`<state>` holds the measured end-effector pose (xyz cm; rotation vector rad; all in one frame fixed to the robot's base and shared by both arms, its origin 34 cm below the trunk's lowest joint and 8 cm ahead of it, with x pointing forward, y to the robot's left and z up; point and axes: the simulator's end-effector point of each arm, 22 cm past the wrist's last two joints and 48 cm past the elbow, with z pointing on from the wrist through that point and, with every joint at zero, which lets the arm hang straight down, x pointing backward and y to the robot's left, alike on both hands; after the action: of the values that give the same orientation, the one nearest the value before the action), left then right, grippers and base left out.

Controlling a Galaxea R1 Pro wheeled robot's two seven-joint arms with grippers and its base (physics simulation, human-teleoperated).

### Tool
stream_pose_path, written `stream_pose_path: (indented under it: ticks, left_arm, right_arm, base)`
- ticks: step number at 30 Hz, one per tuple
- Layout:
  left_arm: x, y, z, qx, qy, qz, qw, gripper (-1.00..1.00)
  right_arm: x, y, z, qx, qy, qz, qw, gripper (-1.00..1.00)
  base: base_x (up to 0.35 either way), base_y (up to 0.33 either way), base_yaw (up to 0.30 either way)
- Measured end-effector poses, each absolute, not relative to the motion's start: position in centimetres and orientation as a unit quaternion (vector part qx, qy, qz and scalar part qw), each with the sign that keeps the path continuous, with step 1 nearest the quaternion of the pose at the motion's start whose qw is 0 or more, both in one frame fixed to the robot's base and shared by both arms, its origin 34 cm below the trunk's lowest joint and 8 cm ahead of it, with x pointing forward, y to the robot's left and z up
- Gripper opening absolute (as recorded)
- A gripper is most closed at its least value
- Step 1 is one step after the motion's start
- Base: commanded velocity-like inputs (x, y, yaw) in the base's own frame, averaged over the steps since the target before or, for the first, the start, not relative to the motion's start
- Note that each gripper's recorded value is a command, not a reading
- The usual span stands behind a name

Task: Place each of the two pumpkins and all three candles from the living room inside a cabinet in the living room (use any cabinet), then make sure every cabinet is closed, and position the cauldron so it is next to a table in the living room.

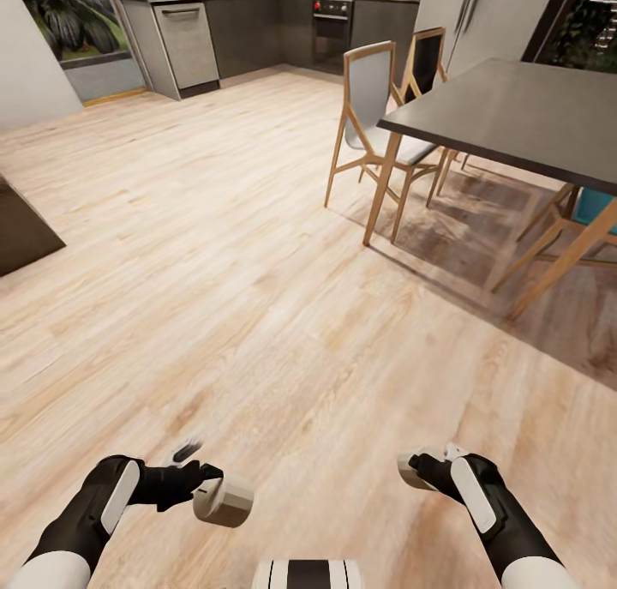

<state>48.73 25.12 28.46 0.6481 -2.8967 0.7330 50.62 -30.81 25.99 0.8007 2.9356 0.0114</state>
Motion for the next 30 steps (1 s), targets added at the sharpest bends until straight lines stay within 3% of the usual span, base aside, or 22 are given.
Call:
stream_pose_path:
  ticks: [7, 16, 30]
  left_arm:
    - [48.39, 25.14, 28.1, 0.212, -0.947, 0.238, 0.047, -1.0]
    - [48.34, 25.05, 27.99, 0.214, -0.946, 0.24, 0.048, -1.0]
    - [48.36, 24.97, 28.03, 0.214, -0.945, 0.242, 0.048, -1.0]
  right_arm:
    - [50.29, -30.75, 25.63, 0.263, 0.964, 0.003, 0.045, -1.0]
    - [50.19, -30.77, 25.46, 0.259, 0.965, 0.001, 0.044, -1.0]
    - [50.1, -30.75, 25.43, 0.256, 0.966, -0.001, 0.042, -1.0]
  base:
    - [0.03, 0.0, 0.172]
    - [0.251, 0.041, 0.064]
    - [0.023, 0.004, 0.273]
